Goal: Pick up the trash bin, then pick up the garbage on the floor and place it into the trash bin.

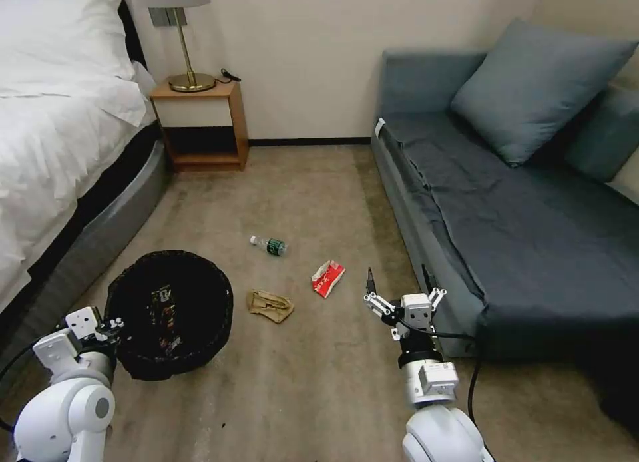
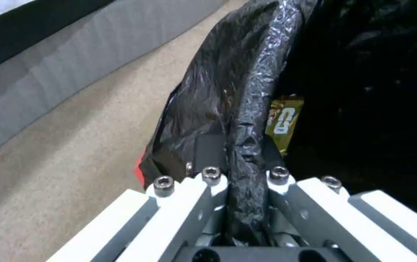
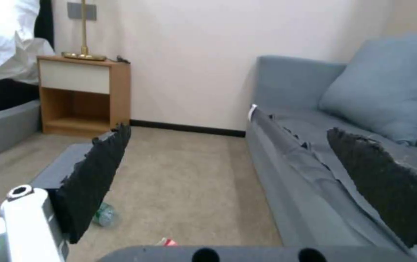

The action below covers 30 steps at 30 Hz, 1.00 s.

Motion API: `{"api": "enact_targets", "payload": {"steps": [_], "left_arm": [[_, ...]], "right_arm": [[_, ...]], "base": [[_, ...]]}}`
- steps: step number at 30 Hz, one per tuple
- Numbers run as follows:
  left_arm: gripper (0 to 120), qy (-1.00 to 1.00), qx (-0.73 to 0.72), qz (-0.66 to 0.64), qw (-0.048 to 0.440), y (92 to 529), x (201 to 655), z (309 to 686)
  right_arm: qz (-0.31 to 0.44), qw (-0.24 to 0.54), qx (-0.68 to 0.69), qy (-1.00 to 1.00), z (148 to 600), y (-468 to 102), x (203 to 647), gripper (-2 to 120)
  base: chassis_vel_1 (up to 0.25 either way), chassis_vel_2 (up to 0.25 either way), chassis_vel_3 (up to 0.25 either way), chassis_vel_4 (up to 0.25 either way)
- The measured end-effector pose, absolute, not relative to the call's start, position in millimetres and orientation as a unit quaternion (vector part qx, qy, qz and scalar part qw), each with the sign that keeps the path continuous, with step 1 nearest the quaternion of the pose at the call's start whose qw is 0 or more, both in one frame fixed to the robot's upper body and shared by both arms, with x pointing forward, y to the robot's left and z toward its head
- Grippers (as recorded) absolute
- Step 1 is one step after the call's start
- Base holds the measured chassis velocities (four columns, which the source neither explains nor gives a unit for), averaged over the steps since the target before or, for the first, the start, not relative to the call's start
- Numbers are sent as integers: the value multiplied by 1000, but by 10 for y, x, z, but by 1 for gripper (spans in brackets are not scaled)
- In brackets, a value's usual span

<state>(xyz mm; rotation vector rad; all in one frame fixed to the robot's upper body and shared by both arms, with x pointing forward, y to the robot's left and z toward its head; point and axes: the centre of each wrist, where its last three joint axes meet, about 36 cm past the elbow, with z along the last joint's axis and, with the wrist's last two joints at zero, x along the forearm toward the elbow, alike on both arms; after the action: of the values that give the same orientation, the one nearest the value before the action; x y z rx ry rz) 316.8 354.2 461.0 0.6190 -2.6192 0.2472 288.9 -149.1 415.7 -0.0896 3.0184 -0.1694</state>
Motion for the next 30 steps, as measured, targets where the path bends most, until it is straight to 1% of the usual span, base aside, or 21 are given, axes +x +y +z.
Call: {"api": "enact_targets", "payload": {"steps": [30], "left_arm": [[3, -945, 230, 85, 215, 3577, 3138, 4631]], "right_arm": [[-58, 50, -53, 996, 4092, -1493, 2965, 100]], "base": [[-142, 143, 139, -146]]}}
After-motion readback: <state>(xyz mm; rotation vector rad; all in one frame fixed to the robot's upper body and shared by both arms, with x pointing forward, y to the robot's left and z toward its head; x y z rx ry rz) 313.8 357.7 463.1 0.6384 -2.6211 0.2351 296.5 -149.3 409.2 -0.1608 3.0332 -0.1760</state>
